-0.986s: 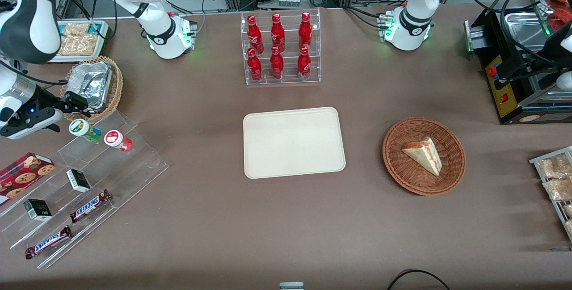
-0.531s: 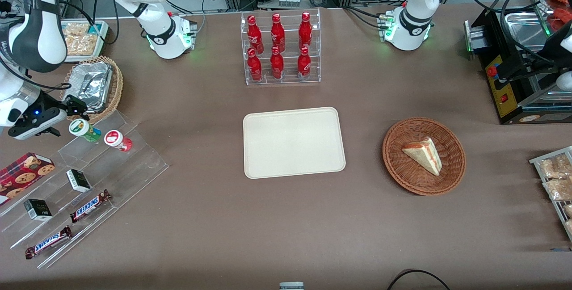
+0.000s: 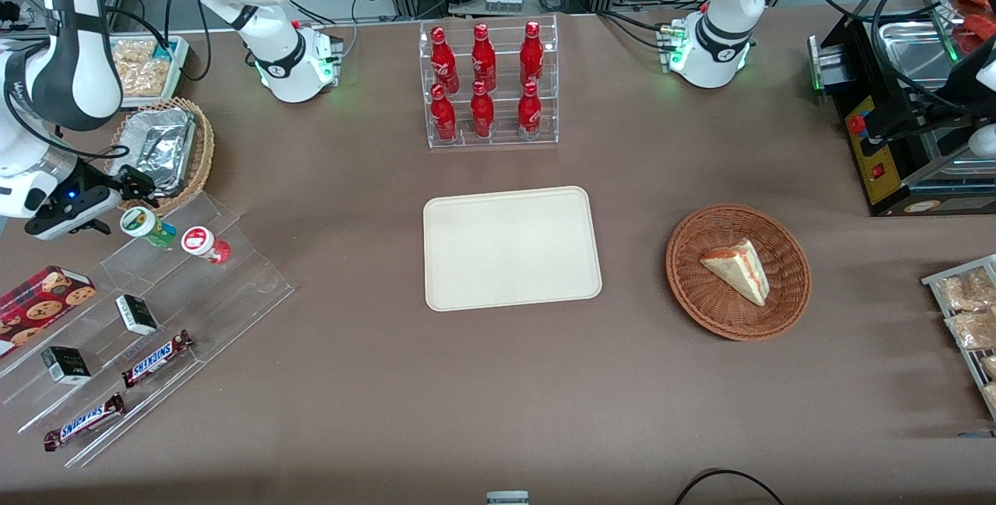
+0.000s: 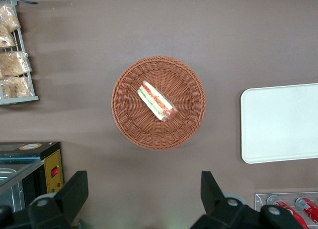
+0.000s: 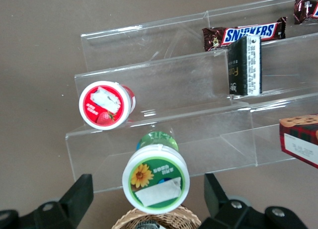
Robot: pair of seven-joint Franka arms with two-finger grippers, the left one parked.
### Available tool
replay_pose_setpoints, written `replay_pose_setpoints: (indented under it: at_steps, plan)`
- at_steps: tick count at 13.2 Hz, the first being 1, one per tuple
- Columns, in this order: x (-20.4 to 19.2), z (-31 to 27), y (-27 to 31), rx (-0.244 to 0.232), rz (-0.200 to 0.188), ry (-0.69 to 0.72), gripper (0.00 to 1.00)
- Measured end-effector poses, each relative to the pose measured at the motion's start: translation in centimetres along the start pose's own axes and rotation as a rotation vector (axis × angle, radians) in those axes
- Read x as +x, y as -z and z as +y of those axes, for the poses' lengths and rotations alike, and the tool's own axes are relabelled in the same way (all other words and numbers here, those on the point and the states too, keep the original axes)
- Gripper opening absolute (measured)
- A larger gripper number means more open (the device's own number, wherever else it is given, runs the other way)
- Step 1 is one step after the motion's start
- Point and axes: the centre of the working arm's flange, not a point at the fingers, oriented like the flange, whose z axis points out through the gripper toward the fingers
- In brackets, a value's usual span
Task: Place green gum on tray
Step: 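Lower the right gripper around the green gum bottle, then close the right gripper on the gum bottle and lift it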
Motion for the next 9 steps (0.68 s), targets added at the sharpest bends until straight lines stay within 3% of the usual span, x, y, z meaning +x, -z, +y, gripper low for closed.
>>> replay_pose_setpoints:
  at_steps: [9]
  plan:
    - [-0.6,-0.1,-1.7,-0.011,0.007,0.002,0.97]
